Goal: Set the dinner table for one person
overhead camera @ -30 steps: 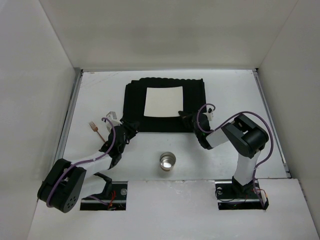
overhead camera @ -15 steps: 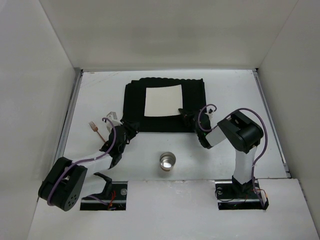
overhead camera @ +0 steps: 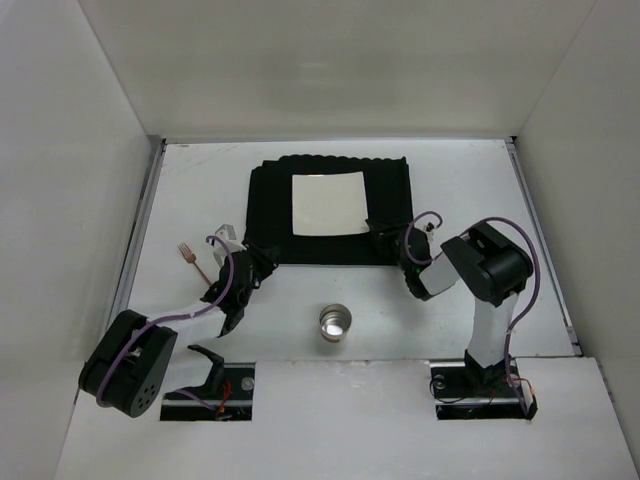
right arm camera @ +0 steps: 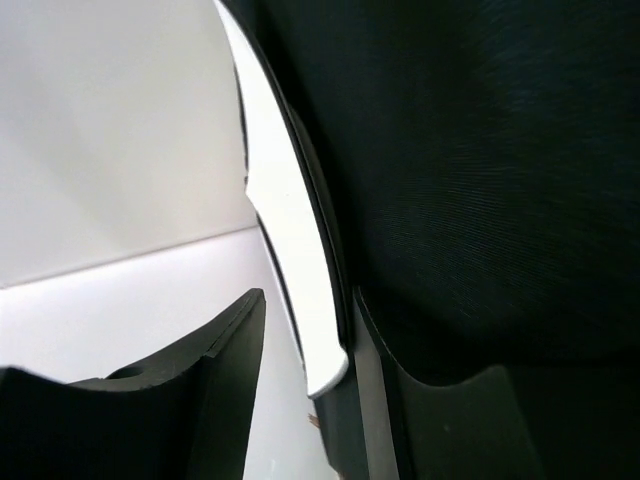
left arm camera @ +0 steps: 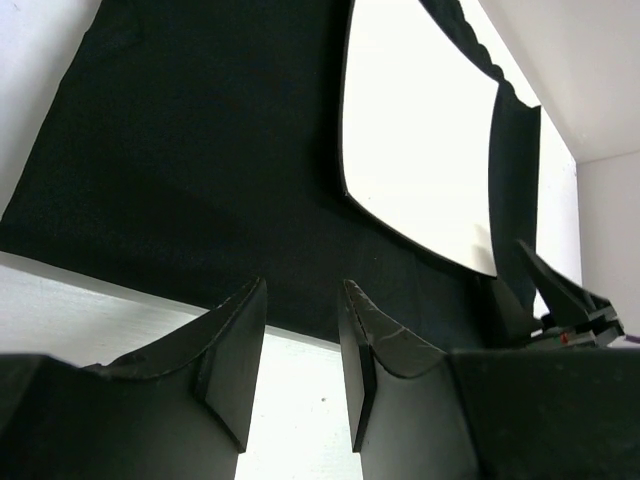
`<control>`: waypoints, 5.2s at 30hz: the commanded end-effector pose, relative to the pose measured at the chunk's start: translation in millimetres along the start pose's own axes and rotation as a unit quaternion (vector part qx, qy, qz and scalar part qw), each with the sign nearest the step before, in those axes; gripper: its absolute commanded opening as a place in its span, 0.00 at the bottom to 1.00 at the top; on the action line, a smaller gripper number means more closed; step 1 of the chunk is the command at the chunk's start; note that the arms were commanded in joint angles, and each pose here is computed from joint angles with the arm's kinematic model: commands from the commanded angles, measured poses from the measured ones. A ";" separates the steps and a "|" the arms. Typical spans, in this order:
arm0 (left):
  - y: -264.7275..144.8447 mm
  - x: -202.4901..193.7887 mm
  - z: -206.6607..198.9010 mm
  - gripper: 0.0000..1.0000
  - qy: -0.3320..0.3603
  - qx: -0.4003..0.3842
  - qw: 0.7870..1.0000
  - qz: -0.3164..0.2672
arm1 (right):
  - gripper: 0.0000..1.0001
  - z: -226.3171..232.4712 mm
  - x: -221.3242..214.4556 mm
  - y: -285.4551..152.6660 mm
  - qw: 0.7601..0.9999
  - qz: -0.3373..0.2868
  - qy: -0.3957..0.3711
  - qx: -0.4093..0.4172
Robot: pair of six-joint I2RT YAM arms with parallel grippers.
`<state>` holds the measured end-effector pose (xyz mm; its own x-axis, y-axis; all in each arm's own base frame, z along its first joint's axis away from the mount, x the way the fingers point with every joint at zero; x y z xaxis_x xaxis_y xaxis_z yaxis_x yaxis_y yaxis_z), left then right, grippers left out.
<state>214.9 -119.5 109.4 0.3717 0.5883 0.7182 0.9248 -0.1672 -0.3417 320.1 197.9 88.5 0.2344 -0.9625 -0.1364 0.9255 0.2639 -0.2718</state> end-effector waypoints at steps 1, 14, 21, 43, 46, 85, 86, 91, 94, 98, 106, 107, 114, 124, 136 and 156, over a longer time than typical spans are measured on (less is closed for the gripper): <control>3.1 5.3 -4.2 0.32 -0.007 -0.003 1.000 -0.013 | 0.46 24.0 5.1 -13.3 0.999 0.006 0.010 0.045; 2.4 6.5 -4.1 0.33 -0.008 -0.001 1.000 -0.019 | 0.35 29.6 11.3 -65.5 0.995 0.035 -0.095 0.014; 2.7 5.8 -4.0 0.33 -0.003 0.010 1.000 -0.014 | 0.08 46.5 -19.7 -119.1 0.922 0.106 -0.367 -0.062; 3.3 2.1 -5.4 0.31 -0.009 -0.002 1.000 -0.005 | 0.45 35.4 -105.3 -214.7 0.704 0.294 -0.637 -0.112; 3.9 2.0 -6.2 0.31 -0.007 0.000 1.000 -0.007 | 0.44 40.2 -104.5 -217.1 0.713 0.288 -0.630 -0.107; 4.6 -0.1 -4.0 0.31 -0.011 -0.001 1.000 0.000 | 0.02 196.0 81.4 36.6 0.875 -0.075 -0.463 -0.120; 4.5 -1.2 -4.5 0.31 -0.011 -0.002 1.000 0.002 | 0.02 193.5 86.3 47.1 0.877 -0.074 -0.458 -0.128; 6.2 -2.5 -4.2 0.31 -0.011 0.000 1.000 0.005 | 0.02 194.9 96.7 77.4 0.877 -0.081 -0.451 -0.145; 6.5 -4.0 -4.6 0.31 -0.009 0.001 1.000 0.007 | 0.02 194.9 98.7 84.6 0.877 -0.081 -0.448 -0.155; 6.6 -4.8 -6.2 0.31 -0.010 -0.002 1.000 0.010 | 0.03 185.8 101.1 96.8 0.872 -0.074 -0.451 -0.176; 7.7 -2.7 -3.5 0.31 -0.011 0.005 1.000 0.006 | 0.04 167.3 103.4 115.3 0.873 -0.064 -0.443 -0.194; 8.0 -2.9 -2.9 0.31 -0.012 0.006 1.000 0.007 | 0.04 165.5 103.8 117.4 0.872 -0.063 -0.443 -0.198; 8.4 0.6 -1.4 0.31 -0.013 0.009 1.000 0.000 | 0.19 167.4 104.3 120.0 0.875 -0.060 -0.435 -0.204; 7.4 10.3 0.5 0.31 0.016 0.022 0.999 -0.017 | 0.52 222.8 88.5 42.2 0.890 -0.078 -0.436 -0.106; -52.7 51.4 14.5 0.44 0.136 0.201 0.969 -0.040 | 0.10 138.9 9.4 -124.3 0.889 -0.031 -0.454 0.043; -64.3 14.6 51.8 0.36 0.159 0.331 0.928 0.063 | 0.24 86.9 -1.5 -143.2 0.879 0.039 -0.474 0.048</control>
<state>154.3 -60.3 108.9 0.5960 0.3192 0.7368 0.6552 0.3372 -0.6761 208.3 150.9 199.7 0.4244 -0.5520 0.7177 0.9005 0.3401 -0.2709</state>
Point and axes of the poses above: each gripper's point midway between its finger pads, its own y axis out along the fingers, its own z axis along the line the jaws close on, x = y × z, the point moved 10 cm from there along -y, back along the fingers, and after that the axes turned 8 degrees about y, right-handed, at the moved point
